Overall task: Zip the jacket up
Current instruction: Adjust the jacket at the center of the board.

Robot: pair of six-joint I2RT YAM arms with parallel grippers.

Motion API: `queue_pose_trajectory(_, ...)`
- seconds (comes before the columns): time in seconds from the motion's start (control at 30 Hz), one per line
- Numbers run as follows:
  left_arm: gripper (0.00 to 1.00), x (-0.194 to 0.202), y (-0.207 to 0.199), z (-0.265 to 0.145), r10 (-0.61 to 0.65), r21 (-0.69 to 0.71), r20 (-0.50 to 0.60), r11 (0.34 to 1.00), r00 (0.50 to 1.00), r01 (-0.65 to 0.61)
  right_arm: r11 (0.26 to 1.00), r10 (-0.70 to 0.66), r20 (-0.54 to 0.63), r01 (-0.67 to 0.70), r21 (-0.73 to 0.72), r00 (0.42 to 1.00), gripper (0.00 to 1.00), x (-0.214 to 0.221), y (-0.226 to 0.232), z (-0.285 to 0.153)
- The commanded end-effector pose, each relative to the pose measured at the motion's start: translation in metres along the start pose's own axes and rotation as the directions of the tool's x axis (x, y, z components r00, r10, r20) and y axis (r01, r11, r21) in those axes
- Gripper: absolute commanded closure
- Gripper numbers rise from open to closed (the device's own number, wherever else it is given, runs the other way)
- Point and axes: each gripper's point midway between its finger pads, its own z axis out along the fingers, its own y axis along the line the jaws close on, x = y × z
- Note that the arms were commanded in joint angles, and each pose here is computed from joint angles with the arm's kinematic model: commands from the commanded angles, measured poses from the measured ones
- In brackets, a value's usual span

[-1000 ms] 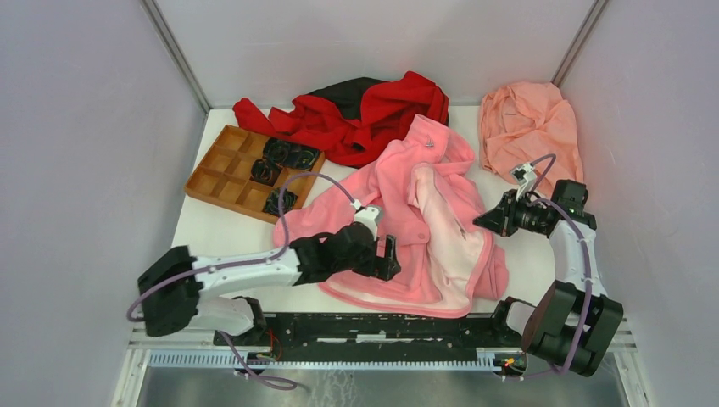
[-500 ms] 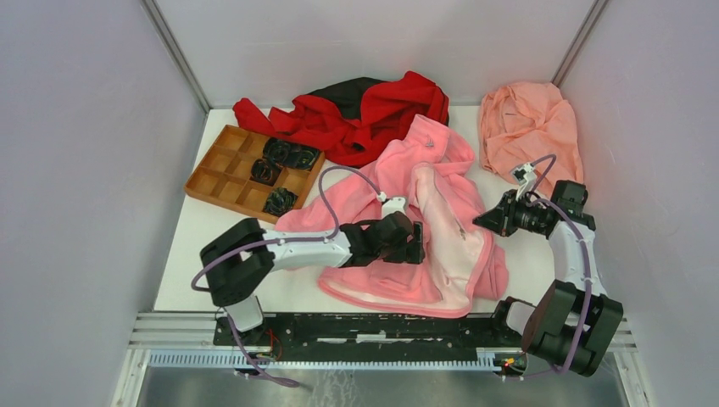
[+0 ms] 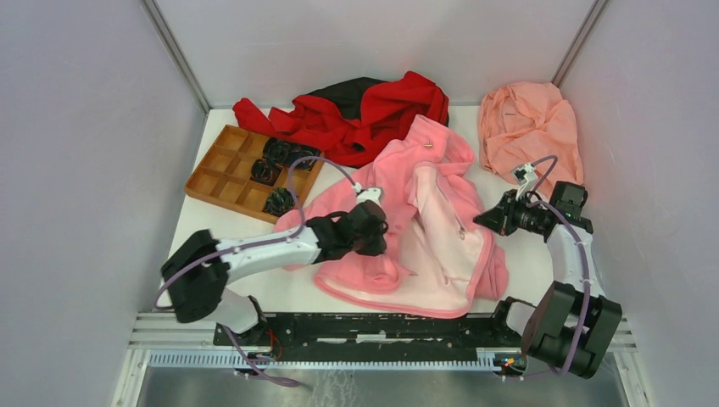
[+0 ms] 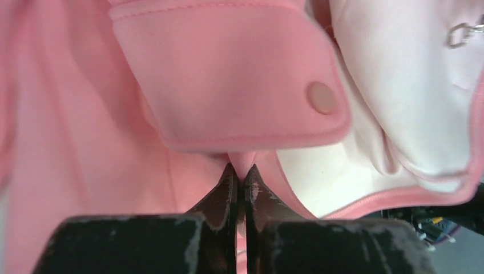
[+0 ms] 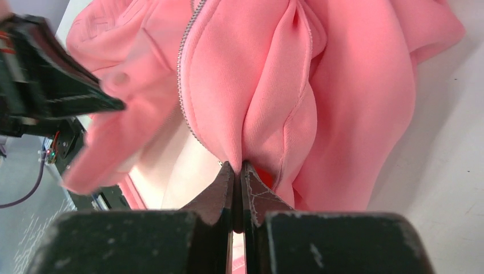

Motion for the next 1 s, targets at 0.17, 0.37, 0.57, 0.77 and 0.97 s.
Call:
queue_pose_trajectory(0.17,0.95,-0.052,0.039,-0.109,0.122,0.066,0.185,0.988,0.975,-0.137,0.998,-0.033,0.072,0.028,0.065,0.997,1.00,-0.019,-0.010,0.001)
queue_pose_trajectory(0.37,0.90,-0.073,0.034,-0.158,-0.003,0.333,0.409,0.932,0.912,-0.147,0.998,-0.025,0.074,0.020,0.067,0.997,1.00,-0.019,-0.011,0.001)
queue_pose_trajectory(0.57,0.87,-0.114,0.097,-0.223,-0.090,0.134,0.642,0.991,0.761,0.004,0.997,-0.031,0.073,0.026,0.072,0.997,1.00,-0.021,-0.012,0.001)
queue_pose_trajectory(0.77,0.80,-0.091,0.050,-0.180,-0.165,0.354,0.411,0.935,0.897,0.009,0.998,-0.021,0.071,0.017,0.062,0.997,1.00,-0.021,-0.012,0.002)
queue_pose_trajectory(0.97,0.80,-0.031,-0.021,-0.147,-0.244,0.791,-0.058,0.581,0.968,0.194,0.998,-0.024,0.071,0.020,0.058,0.997,1.00,-0.019,-0.011,0.002)
